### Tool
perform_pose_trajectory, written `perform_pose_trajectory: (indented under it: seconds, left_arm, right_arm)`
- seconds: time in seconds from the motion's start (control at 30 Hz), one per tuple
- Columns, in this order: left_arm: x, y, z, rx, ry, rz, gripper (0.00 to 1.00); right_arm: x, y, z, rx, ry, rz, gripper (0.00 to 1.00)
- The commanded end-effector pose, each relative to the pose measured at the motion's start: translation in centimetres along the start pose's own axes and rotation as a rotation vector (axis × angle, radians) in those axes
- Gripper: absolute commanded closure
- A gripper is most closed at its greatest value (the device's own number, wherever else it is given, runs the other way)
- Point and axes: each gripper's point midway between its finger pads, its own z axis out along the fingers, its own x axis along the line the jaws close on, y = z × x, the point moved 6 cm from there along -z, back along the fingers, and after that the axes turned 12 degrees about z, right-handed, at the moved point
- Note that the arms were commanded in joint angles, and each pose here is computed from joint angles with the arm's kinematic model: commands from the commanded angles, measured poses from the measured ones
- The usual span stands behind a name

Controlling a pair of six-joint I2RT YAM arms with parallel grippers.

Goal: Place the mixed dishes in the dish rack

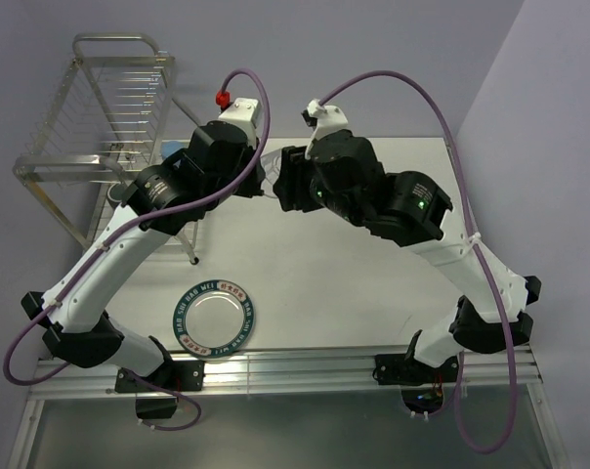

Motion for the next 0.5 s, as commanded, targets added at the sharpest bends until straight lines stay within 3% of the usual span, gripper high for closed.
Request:
perform_pose_trajectory:
  seconds: [0.0, 0.3, 0.47]
  left_arm:
    - [0.4, 2.1, -2.5, -0.096, -0.007, -0.046, 1.00]
    - [0.4, 2.1, -2.9, -0.096, -0.027, -0.036, 1.00]
    - [0.1, 2.5, -3.4, -0.110, -0.064, -0.048, 1.00]
  right_arm:
    - [-1.0, 1.5, -0.7, -0.099, -0.122, -0.087, 0.44]
    - [-1.0, 1.1, 0.4, -0.118, -0.204, -0.139, 0.46]
    - [-1.2, 0.5, 1.8, -0.120, -0.261, -0.178, 0.53]
